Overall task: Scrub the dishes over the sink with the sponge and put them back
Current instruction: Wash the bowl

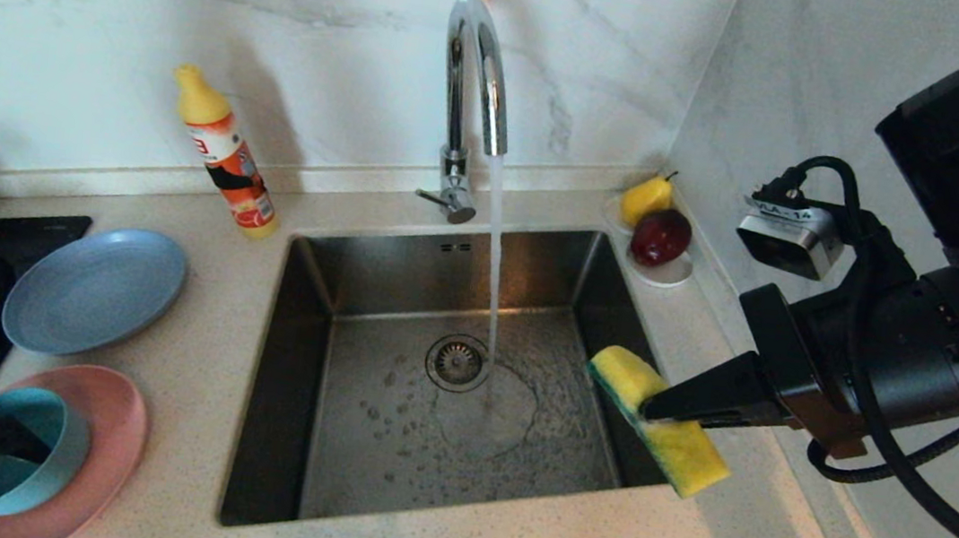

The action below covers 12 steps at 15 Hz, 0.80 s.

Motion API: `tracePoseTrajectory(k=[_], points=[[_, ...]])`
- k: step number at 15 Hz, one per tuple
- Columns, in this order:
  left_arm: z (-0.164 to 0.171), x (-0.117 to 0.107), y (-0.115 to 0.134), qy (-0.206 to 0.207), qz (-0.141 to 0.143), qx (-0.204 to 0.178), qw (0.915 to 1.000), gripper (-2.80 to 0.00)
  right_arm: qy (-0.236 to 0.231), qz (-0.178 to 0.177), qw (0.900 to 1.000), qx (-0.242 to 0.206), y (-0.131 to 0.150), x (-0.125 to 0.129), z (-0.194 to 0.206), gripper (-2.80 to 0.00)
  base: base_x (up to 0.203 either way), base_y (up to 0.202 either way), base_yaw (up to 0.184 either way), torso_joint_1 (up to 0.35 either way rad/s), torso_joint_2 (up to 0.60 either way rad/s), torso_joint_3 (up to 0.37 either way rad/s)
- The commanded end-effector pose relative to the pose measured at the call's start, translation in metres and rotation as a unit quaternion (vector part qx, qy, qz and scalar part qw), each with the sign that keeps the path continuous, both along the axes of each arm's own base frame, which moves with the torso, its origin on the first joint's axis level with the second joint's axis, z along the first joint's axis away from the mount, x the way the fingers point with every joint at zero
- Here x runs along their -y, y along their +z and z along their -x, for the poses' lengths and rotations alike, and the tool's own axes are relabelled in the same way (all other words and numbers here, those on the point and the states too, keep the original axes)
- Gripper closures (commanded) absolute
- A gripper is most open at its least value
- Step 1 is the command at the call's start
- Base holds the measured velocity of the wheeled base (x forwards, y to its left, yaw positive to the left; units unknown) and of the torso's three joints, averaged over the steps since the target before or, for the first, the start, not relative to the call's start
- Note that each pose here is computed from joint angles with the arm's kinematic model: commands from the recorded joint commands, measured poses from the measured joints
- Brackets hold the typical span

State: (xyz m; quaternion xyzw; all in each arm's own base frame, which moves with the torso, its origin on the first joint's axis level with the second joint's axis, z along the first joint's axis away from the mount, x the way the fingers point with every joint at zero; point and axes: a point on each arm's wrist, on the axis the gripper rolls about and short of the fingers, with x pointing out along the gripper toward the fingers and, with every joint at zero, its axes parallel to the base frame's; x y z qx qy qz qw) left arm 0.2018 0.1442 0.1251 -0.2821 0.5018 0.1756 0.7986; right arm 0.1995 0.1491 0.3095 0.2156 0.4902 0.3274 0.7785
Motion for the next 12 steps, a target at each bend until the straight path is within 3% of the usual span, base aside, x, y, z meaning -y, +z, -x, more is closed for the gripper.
tracePoseTrajectory(k=[1,12], points=[[-0.0017,-0.0012,0.0002,0.001,0.0,0.001,1.0,-2.8,0.0,0.0,1.0,-0.004,-0.0006,-0.0003,0.0001,0.0,0.0,0.0,0.0,0.0,0.0,0.0],[-0.0051,-0.0039,-0.0028,0.003,0.0,-0.001,1.0,-2.8,0.0,0.002,1.0,-0.006,-0.0019,-0.0003,0.0,0.0,0.0,0.0,0.0,0.0,0.0,0.0]])
